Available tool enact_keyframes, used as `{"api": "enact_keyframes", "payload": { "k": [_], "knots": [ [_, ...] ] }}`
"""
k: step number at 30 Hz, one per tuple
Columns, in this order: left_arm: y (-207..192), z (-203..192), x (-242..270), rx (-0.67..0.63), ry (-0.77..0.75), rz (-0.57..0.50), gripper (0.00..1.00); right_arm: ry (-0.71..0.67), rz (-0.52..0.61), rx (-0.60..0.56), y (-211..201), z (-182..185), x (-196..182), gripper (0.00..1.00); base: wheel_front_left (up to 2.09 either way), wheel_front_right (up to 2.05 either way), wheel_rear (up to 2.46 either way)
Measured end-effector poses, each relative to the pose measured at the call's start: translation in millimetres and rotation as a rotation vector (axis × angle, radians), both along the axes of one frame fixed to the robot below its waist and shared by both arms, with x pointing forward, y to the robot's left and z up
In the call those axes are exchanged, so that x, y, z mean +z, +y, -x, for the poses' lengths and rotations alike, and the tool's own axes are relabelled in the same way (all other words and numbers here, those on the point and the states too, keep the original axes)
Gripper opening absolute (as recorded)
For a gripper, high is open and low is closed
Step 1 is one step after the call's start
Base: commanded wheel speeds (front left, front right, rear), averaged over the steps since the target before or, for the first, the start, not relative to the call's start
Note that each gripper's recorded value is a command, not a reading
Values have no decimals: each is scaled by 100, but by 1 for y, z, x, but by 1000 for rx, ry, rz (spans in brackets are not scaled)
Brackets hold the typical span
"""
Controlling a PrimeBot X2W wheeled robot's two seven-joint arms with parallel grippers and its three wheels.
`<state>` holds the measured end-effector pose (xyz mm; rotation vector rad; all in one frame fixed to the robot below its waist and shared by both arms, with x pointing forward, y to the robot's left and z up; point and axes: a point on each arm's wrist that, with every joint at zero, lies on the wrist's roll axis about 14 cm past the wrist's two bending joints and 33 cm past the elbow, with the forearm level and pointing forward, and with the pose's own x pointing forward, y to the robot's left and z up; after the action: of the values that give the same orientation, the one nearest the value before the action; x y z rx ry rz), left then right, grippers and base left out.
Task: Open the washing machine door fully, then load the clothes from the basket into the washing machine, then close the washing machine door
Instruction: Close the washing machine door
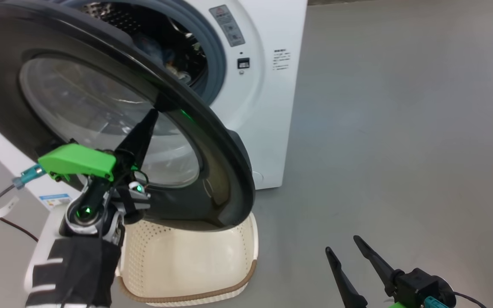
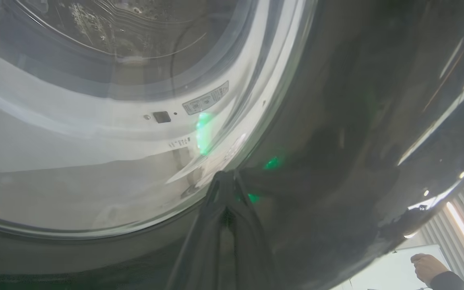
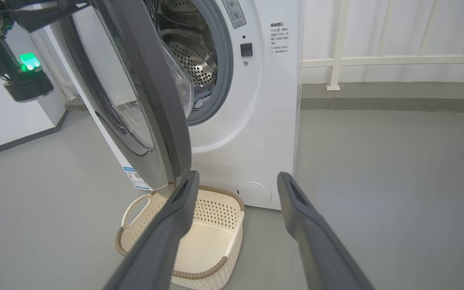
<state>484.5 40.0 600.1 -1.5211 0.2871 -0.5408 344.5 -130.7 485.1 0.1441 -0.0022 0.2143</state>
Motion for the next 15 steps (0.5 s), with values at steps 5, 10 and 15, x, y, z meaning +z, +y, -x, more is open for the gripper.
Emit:
{"api": "enact_keyframes", "payload": {
  "k": [5,10,15],
  "knots": [
    [-6,-13,-5,20,22,-23,0,-11,5,-14,-5,-1,3,100,0,0,0],
    [-9,-28,-6,56,42,-39,0,-3,5,-19,-6,3,1,100,0,0,0],
    [-15,-36,0,56,35,-42,0,3,6,-34,-10,4,0,100,0,0,0]
  ]
}}
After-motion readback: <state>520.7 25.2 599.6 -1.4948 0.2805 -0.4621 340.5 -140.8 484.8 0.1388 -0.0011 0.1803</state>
